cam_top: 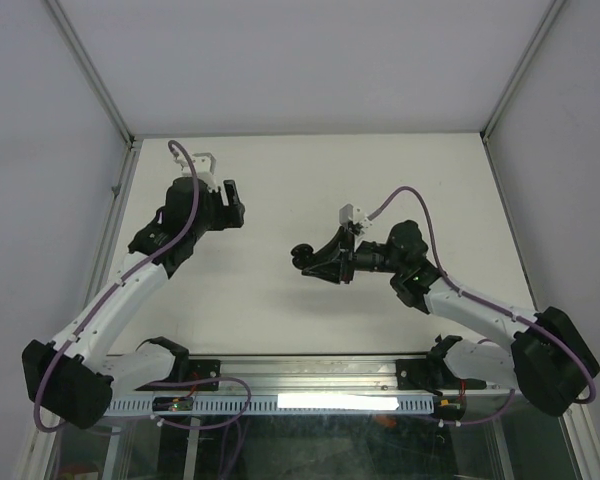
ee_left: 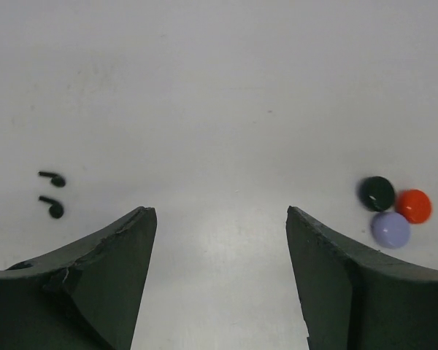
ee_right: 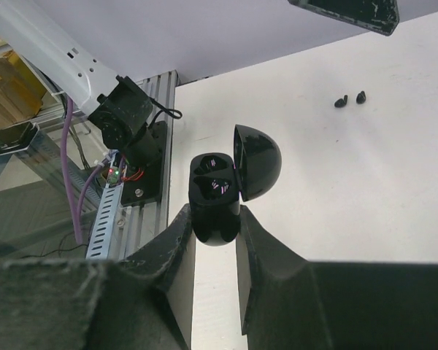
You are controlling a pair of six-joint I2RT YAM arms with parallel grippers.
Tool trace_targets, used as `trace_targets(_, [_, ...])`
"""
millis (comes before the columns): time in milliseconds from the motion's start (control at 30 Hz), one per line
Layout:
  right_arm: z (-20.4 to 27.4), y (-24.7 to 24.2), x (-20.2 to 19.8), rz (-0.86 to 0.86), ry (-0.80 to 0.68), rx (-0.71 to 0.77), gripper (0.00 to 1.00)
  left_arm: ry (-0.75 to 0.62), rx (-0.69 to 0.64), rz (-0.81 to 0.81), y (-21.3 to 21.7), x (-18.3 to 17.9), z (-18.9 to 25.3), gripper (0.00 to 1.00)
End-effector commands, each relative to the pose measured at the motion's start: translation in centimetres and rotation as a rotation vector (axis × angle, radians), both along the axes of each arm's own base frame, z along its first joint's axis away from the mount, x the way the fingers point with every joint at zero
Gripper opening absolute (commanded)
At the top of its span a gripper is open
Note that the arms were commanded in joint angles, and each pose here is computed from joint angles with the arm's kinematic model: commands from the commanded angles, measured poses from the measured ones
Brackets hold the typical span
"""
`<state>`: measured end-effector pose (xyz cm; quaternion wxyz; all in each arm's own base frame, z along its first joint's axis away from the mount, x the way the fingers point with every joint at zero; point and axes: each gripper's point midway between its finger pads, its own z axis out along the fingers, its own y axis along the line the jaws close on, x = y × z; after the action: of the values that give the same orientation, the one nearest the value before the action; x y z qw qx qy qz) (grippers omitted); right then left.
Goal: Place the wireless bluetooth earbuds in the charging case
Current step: Move the earbud to the center of the board.
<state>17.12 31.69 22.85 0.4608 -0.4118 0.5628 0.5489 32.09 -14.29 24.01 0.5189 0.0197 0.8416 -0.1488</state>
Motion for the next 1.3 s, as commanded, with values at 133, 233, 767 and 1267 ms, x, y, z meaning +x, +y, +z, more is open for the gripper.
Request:
trace_targets(133, [0.0, -0.7, -0.6, -0.017, -0.017, -0.004, 0.00, 0.211, 0.072, 0.359, 8.5, 2.0, -7.2, 0.72])
trace_targets(233, [-0.3, -1.7, 3.9, -0.239, -0.229, -0.048, 0.00, 0.273, 0.083, 0.395, 10.2, 3.0, -9.1, 0.71])
trace_targets(767, [-0.7, -2.1, 3.9, -0.238, -0.241, -0.048, 0.00, 0.532, 0.107, 0.471, 15.6, 5.1, -16.9, 0.51])
trace_targets(1267, [-0.5, -2.2, 3.8, -0.231, -0.241, -0.040, 0.00, 0.662, 0.167, 0.419, 15.9, 5.8, -21.0, 0.34])
